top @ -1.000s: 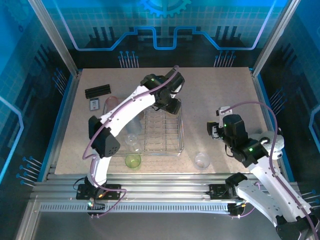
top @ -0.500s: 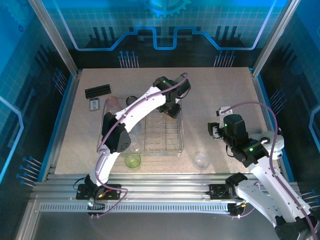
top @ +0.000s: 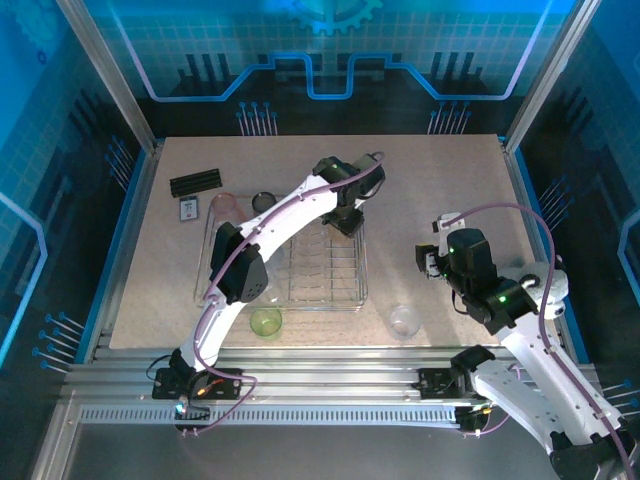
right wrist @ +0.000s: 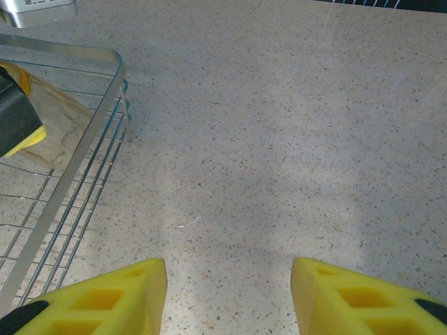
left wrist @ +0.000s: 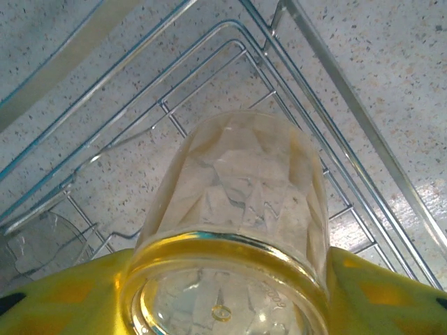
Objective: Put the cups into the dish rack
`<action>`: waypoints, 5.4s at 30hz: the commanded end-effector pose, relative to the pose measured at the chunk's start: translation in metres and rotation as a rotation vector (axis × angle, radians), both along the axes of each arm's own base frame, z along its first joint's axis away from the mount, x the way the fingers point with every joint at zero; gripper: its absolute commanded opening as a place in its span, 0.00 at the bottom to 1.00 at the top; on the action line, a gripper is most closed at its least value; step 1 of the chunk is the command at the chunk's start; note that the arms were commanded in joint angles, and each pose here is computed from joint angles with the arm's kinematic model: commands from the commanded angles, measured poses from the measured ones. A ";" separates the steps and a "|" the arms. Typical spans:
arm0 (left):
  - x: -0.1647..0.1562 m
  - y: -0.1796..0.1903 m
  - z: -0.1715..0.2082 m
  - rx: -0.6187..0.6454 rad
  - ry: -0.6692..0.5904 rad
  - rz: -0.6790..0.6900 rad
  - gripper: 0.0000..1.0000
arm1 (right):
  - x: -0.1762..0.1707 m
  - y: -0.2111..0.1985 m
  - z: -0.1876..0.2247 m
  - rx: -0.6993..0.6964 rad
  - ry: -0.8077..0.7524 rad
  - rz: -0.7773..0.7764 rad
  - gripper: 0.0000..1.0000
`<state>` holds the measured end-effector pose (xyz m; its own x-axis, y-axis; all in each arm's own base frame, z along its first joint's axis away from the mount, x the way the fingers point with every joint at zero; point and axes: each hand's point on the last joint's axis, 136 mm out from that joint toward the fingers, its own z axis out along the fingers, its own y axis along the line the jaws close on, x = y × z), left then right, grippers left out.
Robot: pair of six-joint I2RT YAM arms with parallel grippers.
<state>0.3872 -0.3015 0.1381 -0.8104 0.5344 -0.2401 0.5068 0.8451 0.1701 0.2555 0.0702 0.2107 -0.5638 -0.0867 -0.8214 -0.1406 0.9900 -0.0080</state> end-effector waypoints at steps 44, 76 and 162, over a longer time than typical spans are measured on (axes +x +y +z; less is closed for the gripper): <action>0.031 0.019 0.033 -0.066 -0.188 0.057 0.97 | 0.000 0.004 0.007 0.029 0.026 0.017 0.52; -0.131 0.197 0.155 -0.612 -0.770 0.484 0.99 | -0.073 0.211 -0.016 0.298 0.448 0.341 0.54; -0.229 0.292 0.155 -0.706 -0.848 0.604 1.00 | -0.104 0.354 -0.043 -0.040 0.477 0.531 0.00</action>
